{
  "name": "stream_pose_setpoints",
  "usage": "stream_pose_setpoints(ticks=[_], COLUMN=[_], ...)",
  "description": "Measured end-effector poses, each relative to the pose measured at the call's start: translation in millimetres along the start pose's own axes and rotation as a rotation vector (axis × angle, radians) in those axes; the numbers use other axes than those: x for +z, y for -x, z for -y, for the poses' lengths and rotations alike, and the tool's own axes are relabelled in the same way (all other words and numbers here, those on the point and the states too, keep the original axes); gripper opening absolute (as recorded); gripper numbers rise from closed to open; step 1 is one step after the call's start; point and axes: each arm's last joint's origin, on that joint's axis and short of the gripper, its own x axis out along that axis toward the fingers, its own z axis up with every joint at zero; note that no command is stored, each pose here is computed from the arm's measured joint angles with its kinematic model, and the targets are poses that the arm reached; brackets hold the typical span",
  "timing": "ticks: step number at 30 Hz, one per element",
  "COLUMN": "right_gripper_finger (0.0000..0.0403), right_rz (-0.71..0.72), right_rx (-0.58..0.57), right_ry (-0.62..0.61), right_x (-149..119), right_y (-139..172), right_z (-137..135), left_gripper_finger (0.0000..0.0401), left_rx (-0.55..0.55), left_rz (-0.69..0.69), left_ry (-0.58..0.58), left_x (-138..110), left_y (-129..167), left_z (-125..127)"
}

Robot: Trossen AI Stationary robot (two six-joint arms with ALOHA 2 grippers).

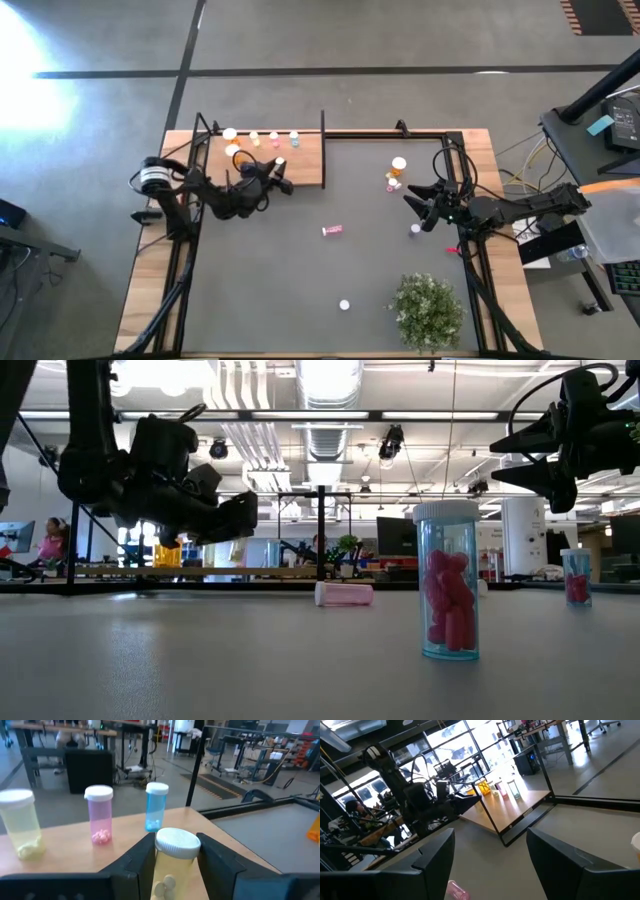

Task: Pick and place medicine bottles onto shelf by color
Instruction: Put the bottom yellow pill bottle on the shelf aligned with the other yellow pill bottle

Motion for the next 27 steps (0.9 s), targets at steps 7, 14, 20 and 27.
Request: stream_pose_setpoints(ticks=[7,14,20,27], right_gripper_finger=[0.0237,0.0237,0.0237,0.0237], right_rz=[0.0,0.0,0.0,0.0], right_rx=[0.0,0.0,0.0,0.0], right_ry=[0.0,0.0,0.0,0.0], right_x=[0.0,0.0,0.0,0.0], right_y=[0.0,0.0,0.0,0.0], right_z=[0.0,0.0,0.0,0.0], left_gripper_finger=[0.0115,0.0115,0.0115,0.0123], left_rx=[-0.004,-0.002,-0.002,-0.001], left_rz=[0.027,0.025,0.025,0.021], left_ry=[-0.01,-0.012,-0.004,-0.007], left_x=[-6.4,-7.6,-7.6,-8.7], left_y=[-1.8,-2.0,-1.9,-2.1], left_z=[0.2,0.0,0.0,-0.2])
